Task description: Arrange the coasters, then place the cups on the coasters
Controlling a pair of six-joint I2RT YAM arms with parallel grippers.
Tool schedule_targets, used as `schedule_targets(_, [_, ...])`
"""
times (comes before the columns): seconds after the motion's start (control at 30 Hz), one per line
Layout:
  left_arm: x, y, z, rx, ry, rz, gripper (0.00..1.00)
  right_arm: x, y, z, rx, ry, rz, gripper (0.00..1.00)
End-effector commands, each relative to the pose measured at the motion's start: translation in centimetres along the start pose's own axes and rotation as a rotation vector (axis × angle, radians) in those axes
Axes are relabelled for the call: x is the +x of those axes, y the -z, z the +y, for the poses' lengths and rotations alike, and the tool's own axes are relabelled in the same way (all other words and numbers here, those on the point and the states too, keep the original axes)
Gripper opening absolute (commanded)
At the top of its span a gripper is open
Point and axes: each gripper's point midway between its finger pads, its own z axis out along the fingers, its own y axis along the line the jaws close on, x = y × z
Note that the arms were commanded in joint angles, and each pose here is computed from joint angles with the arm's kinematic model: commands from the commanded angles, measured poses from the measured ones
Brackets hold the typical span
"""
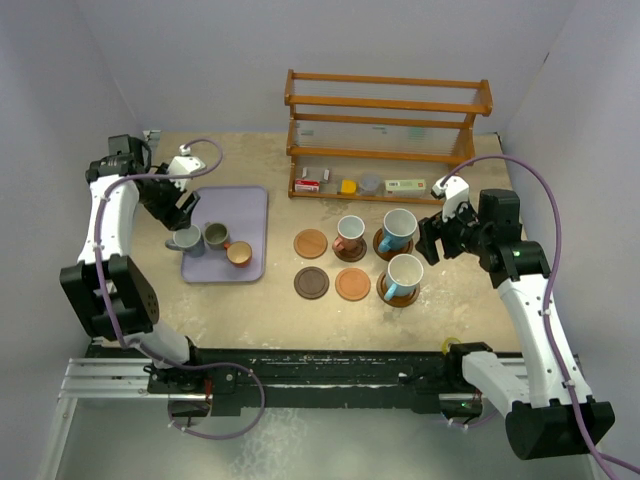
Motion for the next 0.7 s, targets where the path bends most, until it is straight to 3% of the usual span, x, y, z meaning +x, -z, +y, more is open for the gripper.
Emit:
schedule_targets(0.0, [-0.1, -0.7, 1.2, 0.074, -0.124, -0.017, 0.74, -0.6, 0.6, 0.6, -0.027, 0.024, -0.031, 0.78])
schedule_targets(0.23, [1.0, -3.0, 3.1, 0.092, -0.205, 0.034, 0.73, -0.6, 0.7, 0.7, -0.031, 0.03, -0.033, 0.78])
schedule_targets(0.67, [2.3, -5.9, 3.0, 0.219, -0.346, 0.052, 0.57, -0.3, 0.2, 0.6, -0.036, 0.026, -0.013, 0.78])
